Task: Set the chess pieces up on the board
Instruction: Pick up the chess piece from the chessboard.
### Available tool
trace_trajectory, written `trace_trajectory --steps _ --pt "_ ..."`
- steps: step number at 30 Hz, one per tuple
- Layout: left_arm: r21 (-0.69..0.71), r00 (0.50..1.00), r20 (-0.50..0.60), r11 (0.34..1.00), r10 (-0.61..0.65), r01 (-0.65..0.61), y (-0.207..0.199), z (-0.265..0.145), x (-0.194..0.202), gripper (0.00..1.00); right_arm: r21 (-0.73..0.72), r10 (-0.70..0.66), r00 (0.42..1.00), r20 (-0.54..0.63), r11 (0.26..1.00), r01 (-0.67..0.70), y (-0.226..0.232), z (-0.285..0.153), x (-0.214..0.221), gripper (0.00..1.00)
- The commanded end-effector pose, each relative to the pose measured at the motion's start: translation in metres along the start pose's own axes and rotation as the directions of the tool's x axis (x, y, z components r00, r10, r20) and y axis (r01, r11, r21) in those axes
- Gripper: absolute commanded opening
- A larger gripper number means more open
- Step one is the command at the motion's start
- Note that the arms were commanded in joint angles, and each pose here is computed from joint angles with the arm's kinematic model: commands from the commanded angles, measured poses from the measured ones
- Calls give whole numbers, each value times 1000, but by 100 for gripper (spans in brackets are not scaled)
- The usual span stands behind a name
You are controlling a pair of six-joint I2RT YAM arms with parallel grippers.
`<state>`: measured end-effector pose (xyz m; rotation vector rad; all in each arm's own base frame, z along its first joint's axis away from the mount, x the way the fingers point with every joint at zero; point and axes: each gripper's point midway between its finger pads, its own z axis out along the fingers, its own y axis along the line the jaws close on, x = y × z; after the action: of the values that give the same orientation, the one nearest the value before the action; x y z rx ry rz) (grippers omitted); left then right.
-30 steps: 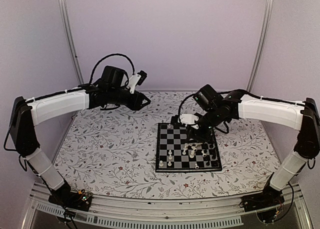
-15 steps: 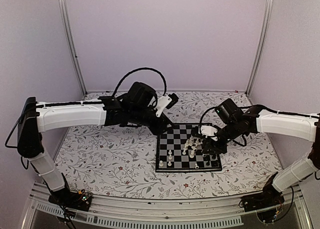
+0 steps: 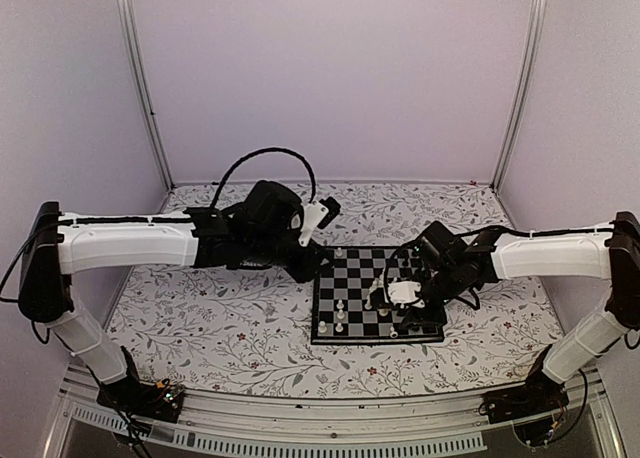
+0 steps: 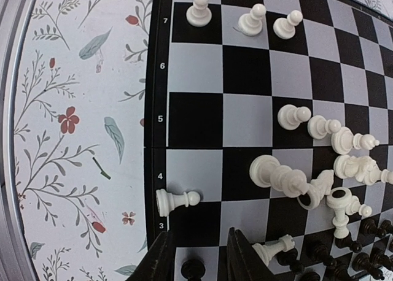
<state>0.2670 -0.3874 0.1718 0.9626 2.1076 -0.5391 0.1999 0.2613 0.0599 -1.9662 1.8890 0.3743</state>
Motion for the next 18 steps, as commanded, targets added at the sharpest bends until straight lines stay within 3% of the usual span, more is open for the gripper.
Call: trace_trajectory --steps 1,18 --pt "-21 999 46 1000 -12 13 0 -11 -10 38 36 -60 996 -58 997 63 -5 15 7 33" --pt "-43 999 46 999 -8 10 4 -12 -3 39 -21 -124 990 -61 992 123 7 36 -11 38"
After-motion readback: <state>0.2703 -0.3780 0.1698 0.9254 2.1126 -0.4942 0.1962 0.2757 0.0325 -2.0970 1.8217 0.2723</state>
